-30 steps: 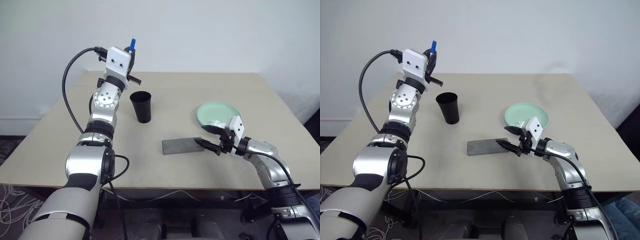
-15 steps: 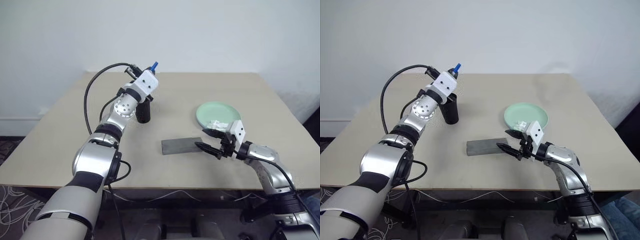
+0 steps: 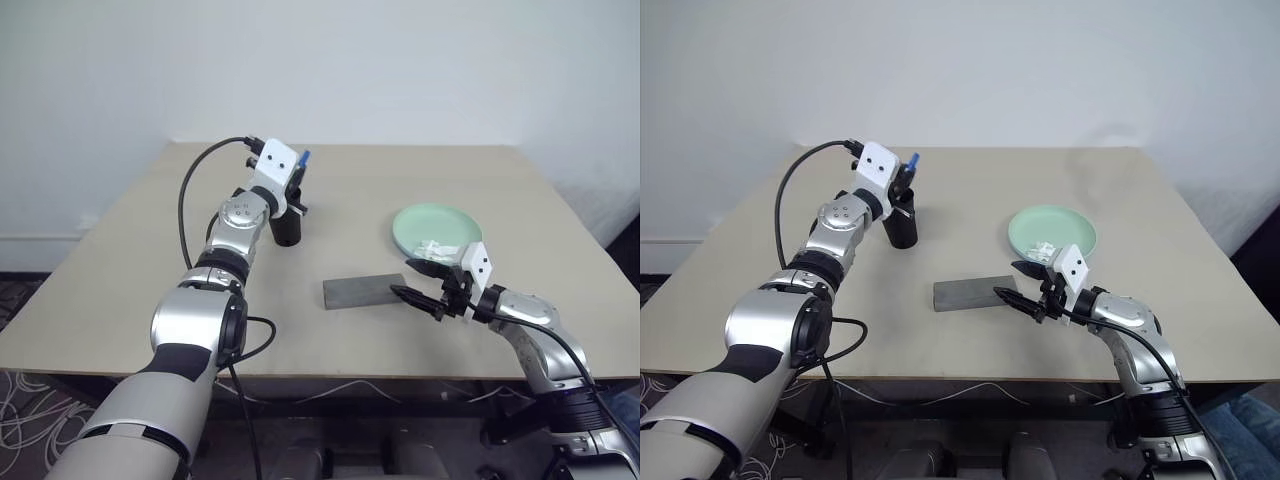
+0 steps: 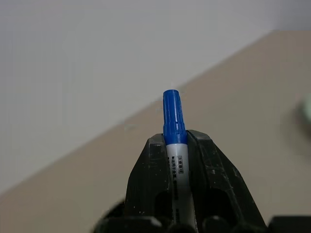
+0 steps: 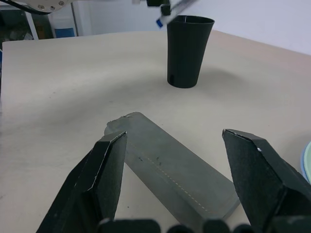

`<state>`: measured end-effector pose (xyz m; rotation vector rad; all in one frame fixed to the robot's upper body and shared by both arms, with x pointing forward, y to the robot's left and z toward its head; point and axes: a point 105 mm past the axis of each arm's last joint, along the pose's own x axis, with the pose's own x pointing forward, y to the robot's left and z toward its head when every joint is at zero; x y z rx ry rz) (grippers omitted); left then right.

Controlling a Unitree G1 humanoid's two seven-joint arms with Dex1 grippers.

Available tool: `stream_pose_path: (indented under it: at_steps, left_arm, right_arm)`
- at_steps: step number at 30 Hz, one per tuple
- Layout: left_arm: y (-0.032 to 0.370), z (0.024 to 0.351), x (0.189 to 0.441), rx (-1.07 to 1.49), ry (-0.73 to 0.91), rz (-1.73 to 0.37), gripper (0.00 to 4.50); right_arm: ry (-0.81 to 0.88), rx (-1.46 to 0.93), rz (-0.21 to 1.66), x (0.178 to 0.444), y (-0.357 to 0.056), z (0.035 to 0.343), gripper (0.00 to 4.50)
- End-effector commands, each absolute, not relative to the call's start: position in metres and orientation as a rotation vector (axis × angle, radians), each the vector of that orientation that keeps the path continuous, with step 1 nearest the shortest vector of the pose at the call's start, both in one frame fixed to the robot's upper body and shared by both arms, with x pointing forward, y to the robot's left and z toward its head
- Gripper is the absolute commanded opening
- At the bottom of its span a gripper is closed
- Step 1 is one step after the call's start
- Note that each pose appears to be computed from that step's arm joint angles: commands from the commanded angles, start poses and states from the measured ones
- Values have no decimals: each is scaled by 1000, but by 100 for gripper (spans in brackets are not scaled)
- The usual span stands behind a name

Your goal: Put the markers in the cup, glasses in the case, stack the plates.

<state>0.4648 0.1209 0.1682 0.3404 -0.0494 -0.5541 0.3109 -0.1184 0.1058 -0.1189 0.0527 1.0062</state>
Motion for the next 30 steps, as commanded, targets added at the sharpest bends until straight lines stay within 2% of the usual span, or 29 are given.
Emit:
stream_pose_path:
  at_steps: [1, 11, 19, 26, 30]
  left_arm:
    - [117, 182, 456, 323, -66, -713, 11]
    - [157, 107, 439, 576, 315, -735, 11]
    - [154, 73, 424, 609, 446, -796, 11]
    - [158, 75, 426, 646, 460, -788, 250]
    - [158, 81, 427, 676, 459, -801, 250]
  right_arm:
    - [-4, -133, 1005, 315, -119, 122, 342]
    - [-6, -133, 1025, 319, -115, 123, 342]
    - [-10, -132, 1034, 323, -112, 124, 342]
    - [-11, -133, 1029, 321, -114, 124, 342]
    - [-10, -135, 1028, 321, -115, 124, 342]
